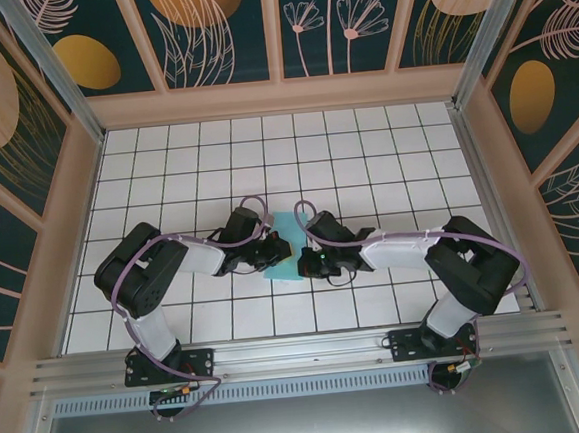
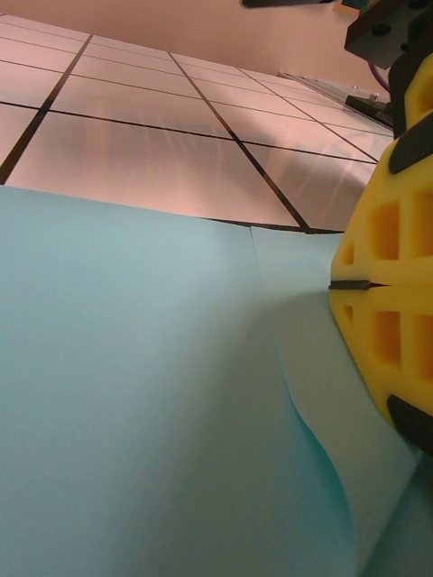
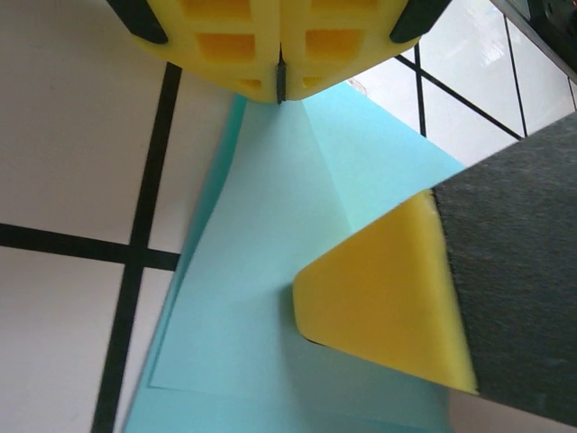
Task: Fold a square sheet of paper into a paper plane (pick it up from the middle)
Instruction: Fold the triangle a second time at the center of the table.
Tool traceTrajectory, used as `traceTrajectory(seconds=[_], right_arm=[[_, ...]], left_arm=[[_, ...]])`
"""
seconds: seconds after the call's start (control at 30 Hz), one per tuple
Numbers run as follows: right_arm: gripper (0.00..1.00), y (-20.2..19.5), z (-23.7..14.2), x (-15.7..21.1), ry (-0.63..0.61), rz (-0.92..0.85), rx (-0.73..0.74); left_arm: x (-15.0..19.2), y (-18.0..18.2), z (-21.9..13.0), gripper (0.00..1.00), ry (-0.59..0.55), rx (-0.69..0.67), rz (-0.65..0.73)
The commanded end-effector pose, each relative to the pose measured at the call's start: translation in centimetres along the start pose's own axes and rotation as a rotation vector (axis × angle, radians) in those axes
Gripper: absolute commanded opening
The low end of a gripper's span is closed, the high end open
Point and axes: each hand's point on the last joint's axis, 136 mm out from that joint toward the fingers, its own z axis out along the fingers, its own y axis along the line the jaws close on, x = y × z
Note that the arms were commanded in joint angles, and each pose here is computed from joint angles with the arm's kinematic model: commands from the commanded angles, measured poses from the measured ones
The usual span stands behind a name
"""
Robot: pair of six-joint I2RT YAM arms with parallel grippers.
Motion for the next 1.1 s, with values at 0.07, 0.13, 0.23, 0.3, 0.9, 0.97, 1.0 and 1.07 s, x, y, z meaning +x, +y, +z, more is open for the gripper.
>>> traceTrajectory(seconds=[0.07, 0.13, 0.23, 0.3, 0.9, 0.97, 1.0, 1.07], right_arm=[[0.00, 2.4, -0.4, -1.3, -0.039, -0.046, -0.017], [0.01, 2.8, -0.3, -1.6, -0.044, -0.049, -0.020], [0.00, 2.4, 0.3, -1.6, -0.035, -0.044, -0.003], [0.00, 2.2, 0.8, -1.4, -0.023, -0.041, 0.007], [0.00, -0.5, 1.8, 0.0, 0.025, -0.027, 0.111], [0.00, -0.6, 1.8, 0.1, 0.026, -0.025, 0.115], [0.00, -0.7, 1.8, 0.2, 0.027, -0.025, 0.115], [0.00, -0.7, 1.8, 0.3, 0.030, -0.024, 0.114]], left_arm=[[1.2, 3.1, 0.6, 0.03, 0.021, -0.085, -0.039], [1.2, 3.1, 0.6, 0.03, 0.022, -0.084, -0.039], [1.2, 3.1, 0.6, 0.03, 0.021, -0.083, -0.040], [1.2, 3.2, 0.6, 0.03, 0.021, -0.083, -0.042], [1.1, 3.2, 0.7, 0.04, 0.016, -0.087, -0.048], [1.1, 3.2, 0.7, 0.04, 0.017, -0.089, -0.048], [1.1, 3.2, 0.7, 0.04, 0.017, -0.088, -0.047], [1.1, 3.2, 0.7, 0.04, 0.017, -0.088, -0.045]])
